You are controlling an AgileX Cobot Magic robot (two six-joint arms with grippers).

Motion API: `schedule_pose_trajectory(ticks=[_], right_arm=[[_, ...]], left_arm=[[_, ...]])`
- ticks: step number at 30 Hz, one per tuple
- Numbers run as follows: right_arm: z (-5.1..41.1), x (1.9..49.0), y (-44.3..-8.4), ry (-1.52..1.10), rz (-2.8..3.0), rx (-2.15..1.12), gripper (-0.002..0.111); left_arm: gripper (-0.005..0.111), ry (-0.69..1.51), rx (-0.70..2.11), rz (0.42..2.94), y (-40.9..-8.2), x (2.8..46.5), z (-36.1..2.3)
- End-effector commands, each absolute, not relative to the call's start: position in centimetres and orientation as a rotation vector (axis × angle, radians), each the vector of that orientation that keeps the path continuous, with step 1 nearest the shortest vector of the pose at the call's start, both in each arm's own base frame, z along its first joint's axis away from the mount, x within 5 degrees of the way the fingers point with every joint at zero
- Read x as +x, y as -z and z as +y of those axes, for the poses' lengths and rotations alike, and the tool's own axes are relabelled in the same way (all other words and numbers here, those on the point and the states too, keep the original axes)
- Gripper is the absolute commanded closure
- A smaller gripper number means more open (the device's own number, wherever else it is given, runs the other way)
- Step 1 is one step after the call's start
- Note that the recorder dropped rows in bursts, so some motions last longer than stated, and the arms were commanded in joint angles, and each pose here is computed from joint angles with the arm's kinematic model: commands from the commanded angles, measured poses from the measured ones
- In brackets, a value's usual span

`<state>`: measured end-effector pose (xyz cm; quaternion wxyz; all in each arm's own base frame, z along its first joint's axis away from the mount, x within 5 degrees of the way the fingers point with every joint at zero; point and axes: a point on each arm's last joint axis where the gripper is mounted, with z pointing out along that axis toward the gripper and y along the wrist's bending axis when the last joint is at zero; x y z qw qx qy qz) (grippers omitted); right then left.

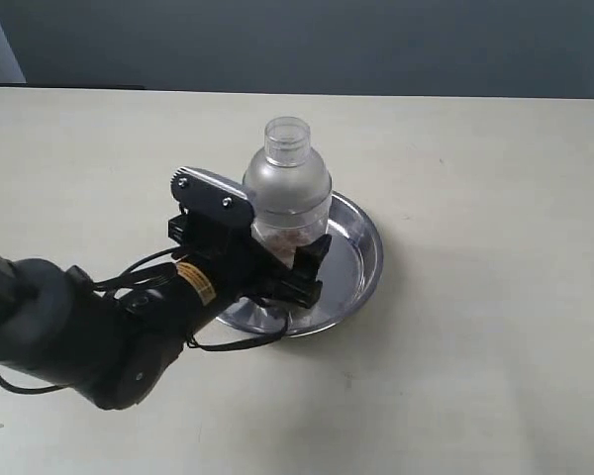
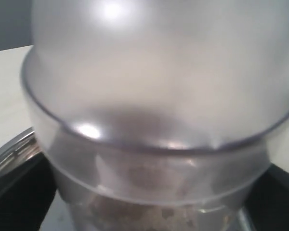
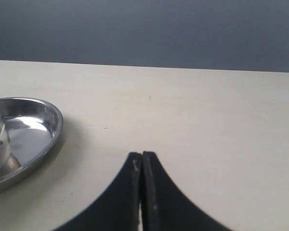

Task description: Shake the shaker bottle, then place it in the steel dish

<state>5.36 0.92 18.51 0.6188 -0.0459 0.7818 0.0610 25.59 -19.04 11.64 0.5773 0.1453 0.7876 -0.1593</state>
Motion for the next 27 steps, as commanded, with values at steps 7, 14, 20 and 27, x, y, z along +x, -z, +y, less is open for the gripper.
schedule_pose_trajectory(ticks=[7,14,20,27], right_arm=[[0.9,5.4,-18.6,-0.141,1.787,-0.11,0.109],[0.9,5.4,-18.6,-0.141,1.787,-0.11,0.109],[0.9,5.4,-18.6,-0.141,1.787,-0.11,0.109],[0.9,5.4,-18.6,-0.141,1.787,-0.11,0.109]], left_arm=[[0.013,0.406,0.351,1.772,-13.9,23.4,-17.5],[0.014,0.402,0.328,1.744,-15.6,21.1,-15.3],[0.056,0.425,0.361,1.663,-17.8,18.4,-13.3],[0.106,0.464,0.396,1.611,-19.6,15.3,-11.2]])
